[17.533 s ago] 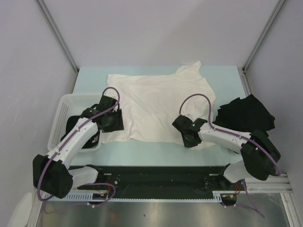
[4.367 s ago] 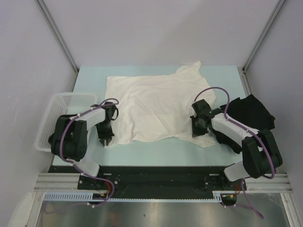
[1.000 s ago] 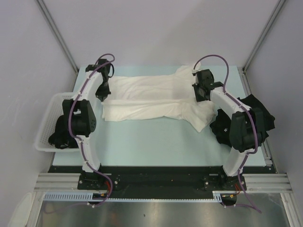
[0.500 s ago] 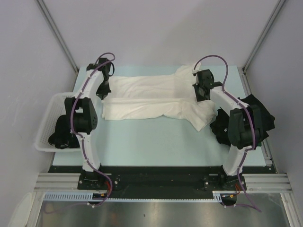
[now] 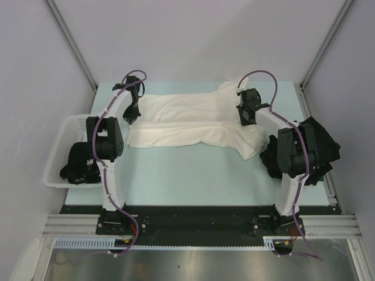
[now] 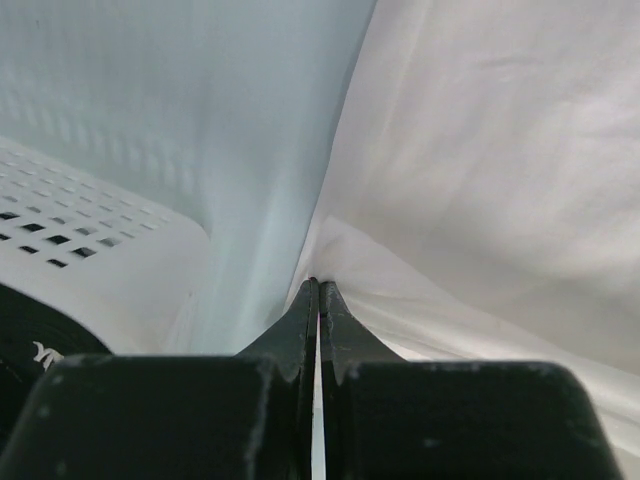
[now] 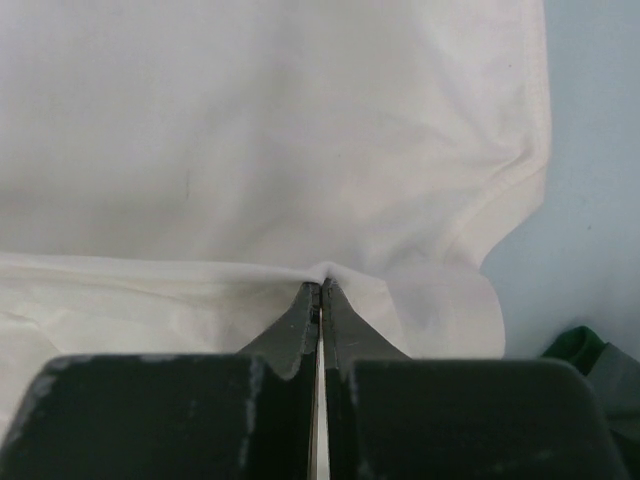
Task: Fold and stack the t-shirts
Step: Fold the flattened tshirt in 1/3 of the way
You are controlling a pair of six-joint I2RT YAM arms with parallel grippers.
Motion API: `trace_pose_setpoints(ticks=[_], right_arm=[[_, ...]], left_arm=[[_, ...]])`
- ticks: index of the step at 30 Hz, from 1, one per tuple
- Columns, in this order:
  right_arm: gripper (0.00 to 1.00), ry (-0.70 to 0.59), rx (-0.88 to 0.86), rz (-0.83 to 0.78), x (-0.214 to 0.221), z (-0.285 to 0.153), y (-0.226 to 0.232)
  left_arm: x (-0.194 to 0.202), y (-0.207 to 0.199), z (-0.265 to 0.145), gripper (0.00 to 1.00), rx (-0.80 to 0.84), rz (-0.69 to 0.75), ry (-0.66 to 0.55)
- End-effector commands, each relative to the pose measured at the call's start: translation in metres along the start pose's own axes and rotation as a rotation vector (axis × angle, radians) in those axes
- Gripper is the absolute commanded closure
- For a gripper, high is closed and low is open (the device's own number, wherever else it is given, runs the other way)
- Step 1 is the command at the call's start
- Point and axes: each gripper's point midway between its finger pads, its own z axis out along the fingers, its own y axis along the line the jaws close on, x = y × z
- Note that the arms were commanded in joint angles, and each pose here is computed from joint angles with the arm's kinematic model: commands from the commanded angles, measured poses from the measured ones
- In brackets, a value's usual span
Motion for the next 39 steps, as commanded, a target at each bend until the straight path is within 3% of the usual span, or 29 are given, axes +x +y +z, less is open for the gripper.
trace_pose_setpoints(ticks=[1,9,14,25,31,39], right_arm=[[1.00,-0.077,0.064,0.038,-0.026,0.006,-0.019],[0.98,-0.053,0.073,0.053,-0.017,0.020,-0.022],[0.94,-0.053,0.082,0.058,-0.015,0.028,-0.024],[0.70,-0.089,0.129,0.055,-0.029,0.032,-0.033],[0.64,-0.146,0.161,0.060,-0.055,0.018,-0.040],[0.63,-0.169,0.171,0.053,-0.079,-0.012,-0.041]], left_arm=[[-0.013,0.007,0.012,1.00,-0.027,-0.011,-0.043],[-0.012,0.009,0.021,1.00,-0.050,-0.021,-0.055],[-0.009,0.011,0.025,0.93,-0.064,-0.016,-0.059],[-0.013,0.011,0.019,0.78,-0.053,-0.029,-0.090],[-0.022,0.012,0.008,0.67,-0.037,-0.027,-0.121],[-0.037,0.012,-0.022,0.64,0.015,-0.049,-0.172]])
